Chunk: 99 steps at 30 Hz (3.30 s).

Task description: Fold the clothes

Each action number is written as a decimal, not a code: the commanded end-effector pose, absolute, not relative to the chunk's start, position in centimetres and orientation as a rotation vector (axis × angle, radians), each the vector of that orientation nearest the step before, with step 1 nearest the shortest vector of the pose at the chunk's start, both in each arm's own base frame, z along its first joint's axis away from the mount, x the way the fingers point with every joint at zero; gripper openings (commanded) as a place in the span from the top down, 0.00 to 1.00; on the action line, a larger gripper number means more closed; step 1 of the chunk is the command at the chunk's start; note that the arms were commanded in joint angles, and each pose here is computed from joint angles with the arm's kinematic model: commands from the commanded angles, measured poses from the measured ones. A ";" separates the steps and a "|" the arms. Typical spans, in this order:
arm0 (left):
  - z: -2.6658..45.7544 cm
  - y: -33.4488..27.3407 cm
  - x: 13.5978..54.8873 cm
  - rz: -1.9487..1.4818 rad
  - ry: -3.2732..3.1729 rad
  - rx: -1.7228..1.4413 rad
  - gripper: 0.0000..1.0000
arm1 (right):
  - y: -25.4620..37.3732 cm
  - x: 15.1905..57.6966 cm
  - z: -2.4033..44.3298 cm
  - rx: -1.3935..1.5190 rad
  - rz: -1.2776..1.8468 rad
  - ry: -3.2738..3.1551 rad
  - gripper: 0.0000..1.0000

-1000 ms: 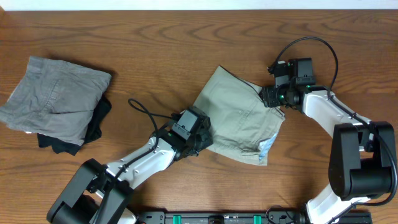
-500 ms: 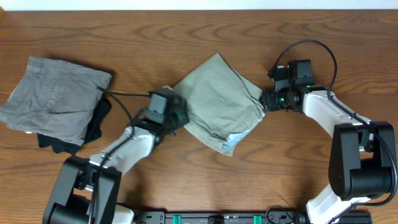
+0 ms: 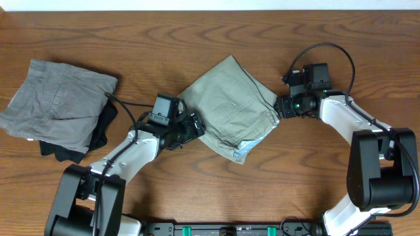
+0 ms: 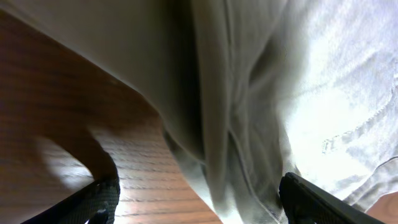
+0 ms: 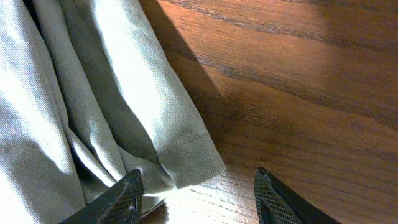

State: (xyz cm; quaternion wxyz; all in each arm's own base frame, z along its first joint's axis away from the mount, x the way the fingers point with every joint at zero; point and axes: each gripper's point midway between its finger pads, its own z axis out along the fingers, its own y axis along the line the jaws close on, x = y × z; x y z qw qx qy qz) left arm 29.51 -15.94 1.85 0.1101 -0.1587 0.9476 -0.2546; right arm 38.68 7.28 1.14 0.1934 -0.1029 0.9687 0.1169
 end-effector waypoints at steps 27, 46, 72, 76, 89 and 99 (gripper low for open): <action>6.3 -14.7 34.4 -0.666 2.569 -0.198 0.94 | 6.7 35.4 -0.2 -0.267 0.349 2.866 0.47; 27.7 9.0 39.0 0.078 2.156 -0.426 0.94 | 6.4 32.9 -0.6 -0.235 0.365 2.973 0.49; 20.5 27.9 32.6 0.233 2.080 -1.150 0.94 | 6.4 32.7 -0.7 -0.234 0.366 2.981 0.48; 19.7 27.7 31.1 0.194 2.075 -1.280 0.60 | 6.4 32.7 -0.7 -0.233 0.366 2.983 0.48; 28.6 22.2 28.2 -0.076 1.858 -1.275 0.37 | 6.4 32.7 -0.7 -0.233 0.365 2.981 0.47; 24.8 24.7 31.8 -0.166 1.913 -1.267 0.63 | 6.4 32.6 -0.7 -0.233 0.366 2.987 0.47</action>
